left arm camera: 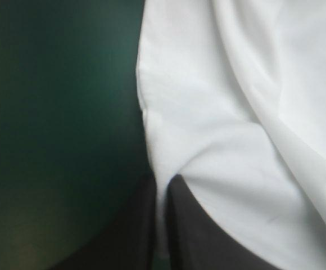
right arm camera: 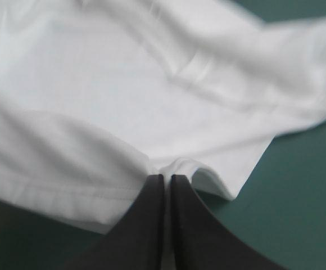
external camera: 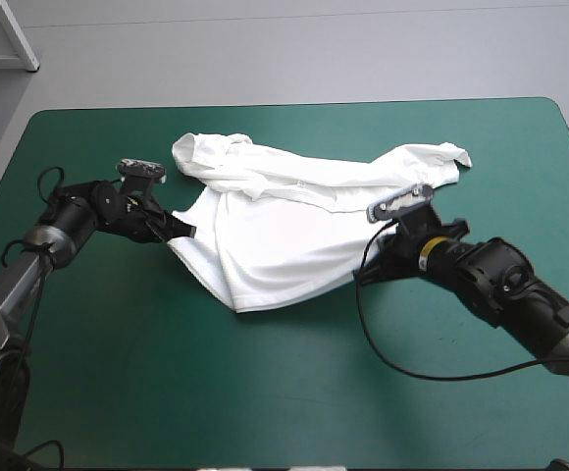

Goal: Fold the cloth

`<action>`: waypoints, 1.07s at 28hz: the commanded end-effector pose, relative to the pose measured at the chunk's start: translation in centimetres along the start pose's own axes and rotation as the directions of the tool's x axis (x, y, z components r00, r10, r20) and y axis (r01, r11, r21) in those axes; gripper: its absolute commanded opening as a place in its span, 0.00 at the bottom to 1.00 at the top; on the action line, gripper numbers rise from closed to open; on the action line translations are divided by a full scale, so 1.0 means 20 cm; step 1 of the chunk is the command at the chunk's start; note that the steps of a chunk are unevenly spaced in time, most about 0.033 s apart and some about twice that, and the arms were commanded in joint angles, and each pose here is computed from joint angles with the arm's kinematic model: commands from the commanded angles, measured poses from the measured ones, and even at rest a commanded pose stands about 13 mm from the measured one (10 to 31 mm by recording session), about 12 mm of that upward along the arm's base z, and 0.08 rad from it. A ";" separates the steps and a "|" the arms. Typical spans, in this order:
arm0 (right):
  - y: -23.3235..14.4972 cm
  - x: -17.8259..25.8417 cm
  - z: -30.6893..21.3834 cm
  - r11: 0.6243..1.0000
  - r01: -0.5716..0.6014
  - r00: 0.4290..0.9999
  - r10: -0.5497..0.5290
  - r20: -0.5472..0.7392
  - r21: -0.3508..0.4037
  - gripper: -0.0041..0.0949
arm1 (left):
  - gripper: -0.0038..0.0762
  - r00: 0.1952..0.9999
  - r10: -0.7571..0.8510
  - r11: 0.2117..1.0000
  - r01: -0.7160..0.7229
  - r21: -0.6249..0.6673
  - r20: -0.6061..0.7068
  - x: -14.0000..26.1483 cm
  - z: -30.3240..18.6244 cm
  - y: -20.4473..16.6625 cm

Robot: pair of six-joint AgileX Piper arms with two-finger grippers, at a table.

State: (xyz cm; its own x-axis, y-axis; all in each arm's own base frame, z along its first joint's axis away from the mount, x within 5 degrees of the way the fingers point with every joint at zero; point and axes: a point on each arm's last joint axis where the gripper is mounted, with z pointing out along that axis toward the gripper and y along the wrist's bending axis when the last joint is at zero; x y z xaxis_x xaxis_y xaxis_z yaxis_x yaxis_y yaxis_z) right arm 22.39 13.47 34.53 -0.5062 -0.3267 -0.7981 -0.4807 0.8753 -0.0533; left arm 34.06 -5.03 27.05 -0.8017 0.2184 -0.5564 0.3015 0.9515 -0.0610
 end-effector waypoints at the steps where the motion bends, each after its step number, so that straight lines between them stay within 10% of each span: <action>1: -0.07 -0.32 -0.24 0.982 0.123 0.948 -0.160 0.275 0.146 0.04 | 0.07 0.965 0.011 1.000 -0.003 -0.029 0.261 -0.12 -0.34 -0.05; 16: -0.22 -0.88 -1.13 0.850 0.031 0.599 -0.436 0.671 0.525 0.02 | 0.07 0.466 0.296 0.953 -0.088 -0.289 0.834 -0.25 -1.57 -0.22; 30: -0.22 -0.88 -1.82 0.808 -0.088 0.245 -0.550 0.799 0.583 0.02 | 0.07 -0.029 0.455 0.890 0.020 -0.455 0.890 -0.14 -2.36 -0.36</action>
State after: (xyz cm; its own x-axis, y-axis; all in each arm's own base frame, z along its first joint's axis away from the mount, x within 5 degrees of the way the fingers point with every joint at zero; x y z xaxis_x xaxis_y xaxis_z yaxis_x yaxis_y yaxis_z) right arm 9.60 3.29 69.35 0.6219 -0.2754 -0.7331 0.0239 0.9424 -0.3337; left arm 12.18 -2.49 66.30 0.5008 0.2642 -0.8243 0.0648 0.9382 0.3401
